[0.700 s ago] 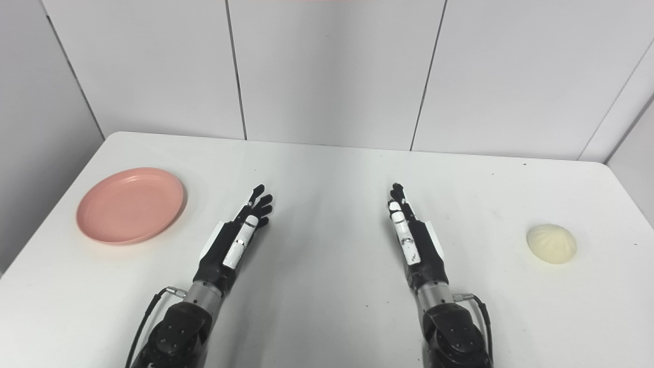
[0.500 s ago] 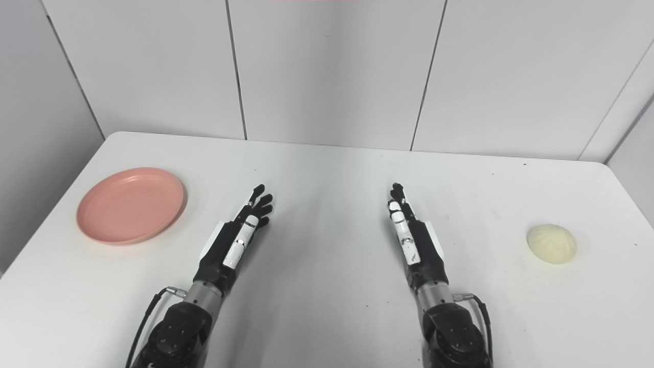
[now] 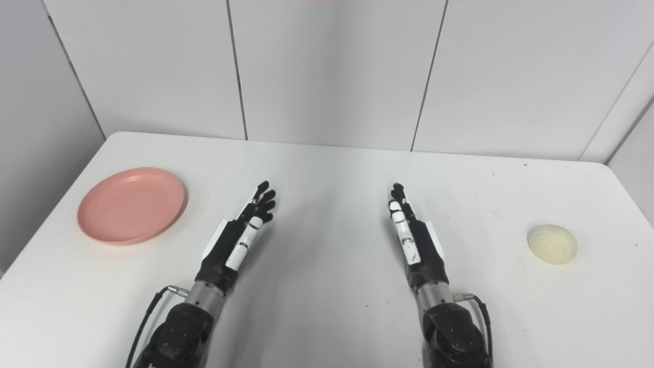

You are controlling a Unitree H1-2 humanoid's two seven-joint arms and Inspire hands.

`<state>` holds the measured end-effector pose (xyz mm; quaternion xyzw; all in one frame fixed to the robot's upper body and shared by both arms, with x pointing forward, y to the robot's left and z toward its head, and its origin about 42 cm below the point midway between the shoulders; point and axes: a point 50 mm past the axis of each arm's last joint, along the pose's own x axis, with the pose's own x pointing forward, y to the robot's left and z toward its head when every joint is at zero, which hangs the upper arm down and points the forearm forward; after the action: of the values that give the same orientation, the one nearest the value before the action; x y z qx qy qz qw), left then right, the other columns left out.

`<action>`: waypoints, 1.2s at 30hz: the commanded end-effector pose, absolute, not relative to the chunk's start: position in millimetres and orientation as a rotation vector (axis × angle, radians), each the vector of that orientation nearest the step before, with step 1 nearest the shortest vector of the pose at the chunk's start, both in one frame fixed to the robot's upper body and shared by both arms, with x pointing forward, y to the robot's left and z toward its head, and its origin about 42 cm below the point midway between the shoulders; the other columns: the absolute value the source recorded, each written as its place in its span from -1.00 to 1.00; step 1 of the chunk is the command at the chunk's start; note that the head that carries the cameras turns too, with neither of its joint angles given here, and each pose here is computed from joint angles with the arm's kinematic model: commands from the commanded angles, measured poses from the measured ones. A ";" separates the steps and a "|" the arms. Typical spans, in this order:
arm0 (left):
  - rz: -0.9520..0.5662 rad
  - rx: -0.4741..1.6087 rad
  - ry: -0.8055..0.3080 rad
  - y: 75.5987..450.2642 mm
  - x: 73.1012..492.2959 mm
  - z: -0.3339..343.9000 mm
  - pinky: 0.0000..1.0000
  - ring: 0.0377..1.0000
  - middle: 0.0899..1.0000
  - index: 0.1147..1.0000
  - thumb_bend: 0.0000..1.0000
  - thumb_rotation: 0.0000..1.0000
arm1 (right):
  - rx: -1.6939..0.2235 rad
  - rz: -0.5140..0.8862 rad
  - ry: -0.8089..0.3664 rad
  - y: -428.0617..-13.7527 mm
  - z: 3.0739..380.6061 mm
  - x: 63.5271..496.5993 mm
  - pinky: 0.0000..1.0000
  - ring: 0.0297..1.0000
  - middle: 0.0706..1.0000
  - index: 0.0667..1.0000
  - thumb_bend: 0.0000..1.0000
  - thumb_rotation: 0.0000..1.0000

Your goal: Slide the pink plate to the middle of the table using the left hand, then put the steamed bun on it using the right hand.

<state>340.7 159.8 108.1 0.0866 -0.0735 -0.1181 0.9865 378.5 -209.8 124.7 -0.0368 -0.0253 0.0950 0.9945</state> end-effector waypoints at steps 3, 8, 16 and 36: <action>-0.217 0.184 0.002 168.1 312.7 57.1 0.84 0.90 0.93 0.94 0.04 1.00 | -0.073 0.189 0.042 -210.5 104.8 375.1 1.00 1.00 1.00 1.00 -0.63 1.00; -0.219 0.183 0.011 156.7 315.2 52.1 0.84 0.89 0.92 0.92 0.03 1.00 | -0.072 0.202 0.046 -222.1 102.2 376.1 1.00 1.00 1.00 1.00 -0.61 1.00; -0.248 0.181 0.015 136.4 325.5 44.4 0.90 0.94 0.95 0.96 0.10 1.00 | -0.043 0.208 0.037 -236.9 106.4 378.3 1.00 1.00 1.00 1.00 -0.79 1.00; -0.258 0.201 0.011 125.1 332.3 45.4 0.87 0.90 0.92 0.93 -0.03 1.00 | -0.042 0.193 0.034 -237.6 115.8 377.0 1.00 1.00 1.00 1.00 -0.88 1.00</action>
<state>371.2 124.7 108.1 0.1102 -0.0862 -0.1302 0.9816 381.1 -229.1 126.8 -0.0164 -0.0252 0.1118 0.9933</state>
